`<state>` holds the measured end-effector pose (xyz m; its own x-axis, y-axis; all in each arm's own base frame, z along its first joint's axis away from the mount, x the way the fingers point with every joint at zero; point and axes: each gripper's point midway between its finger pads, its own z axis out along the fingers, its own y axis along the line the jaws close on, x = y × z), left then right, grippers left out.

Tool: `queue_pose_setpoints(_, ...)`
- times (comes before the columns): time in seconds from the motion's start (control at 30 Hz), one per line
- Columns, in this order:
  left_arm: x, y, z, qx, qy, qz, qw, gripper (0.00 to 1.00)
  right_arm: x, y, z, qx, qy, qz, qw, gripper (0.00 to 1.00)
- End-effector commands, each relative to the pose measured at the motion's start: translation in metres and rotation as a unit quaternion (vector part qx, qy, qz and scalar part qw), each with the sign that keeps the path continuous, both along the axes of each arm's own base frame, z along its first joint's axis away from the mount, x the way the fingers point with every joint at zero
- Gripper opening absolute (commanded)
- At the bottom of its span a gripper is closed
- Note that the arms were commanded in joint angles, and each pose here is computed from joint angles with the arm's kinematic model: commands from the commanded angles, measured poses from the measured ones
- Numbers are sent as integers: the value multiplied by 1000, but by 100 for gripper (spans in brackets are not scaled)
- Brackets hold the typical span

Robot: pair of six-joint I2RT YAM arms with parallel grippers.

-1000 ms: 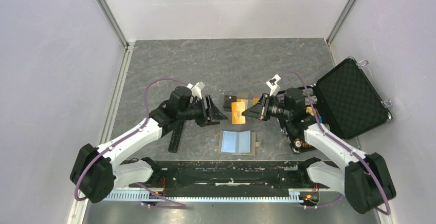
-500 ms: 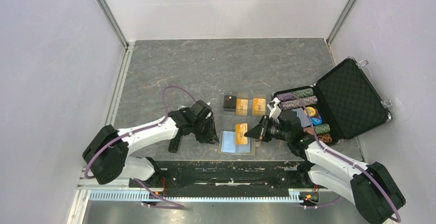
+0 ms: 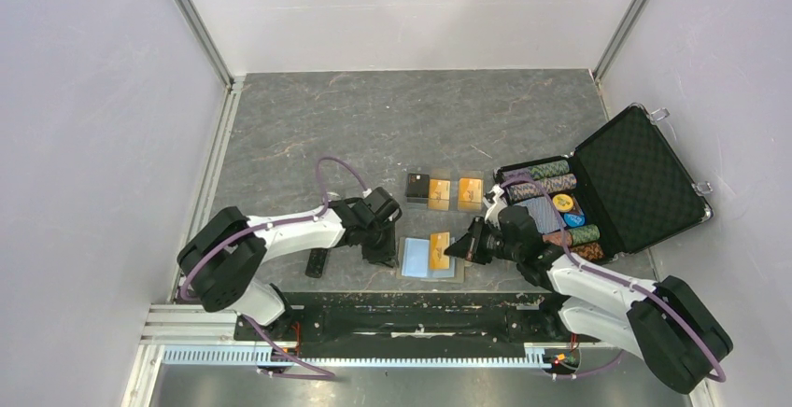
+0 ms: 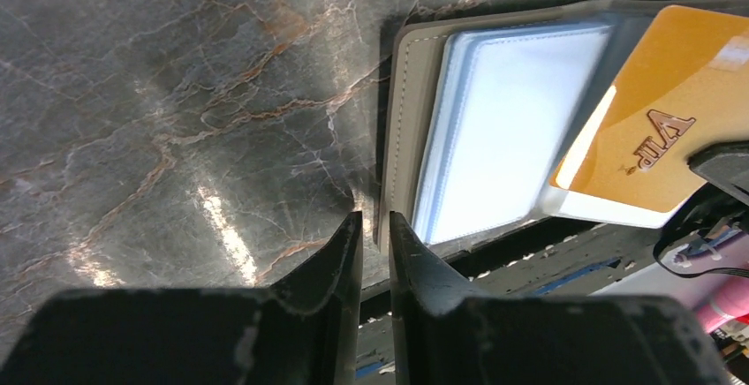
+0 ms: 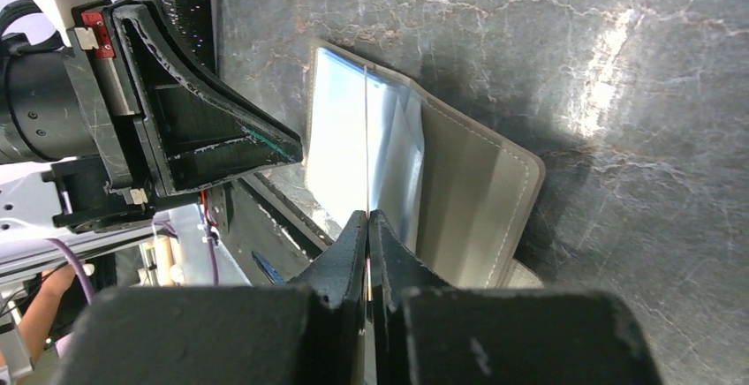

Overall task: Put the credit cards into the card holder
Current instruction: Insert the credit card into the card holder.

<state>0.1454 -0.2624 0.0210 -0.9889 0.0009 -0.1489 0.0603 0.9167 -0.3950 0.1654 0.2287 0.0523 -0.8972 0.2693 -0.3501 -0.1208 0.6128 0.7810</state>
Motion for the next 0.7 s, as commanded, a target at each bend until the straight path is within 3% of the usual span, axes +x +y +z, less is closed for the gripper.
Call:
queue_pose_setpoints(0.0, 11, -12, 4, -6, -22, -8, 1000, 22, 3, -4, -8, -27, -1, -13, 1000, 0)
queue_pose_setpoints(0.67, 8, -17, -2, 1, -15, -20, 1000, 19, -11, 12, -19, -13, 31, -6, 999, 0)
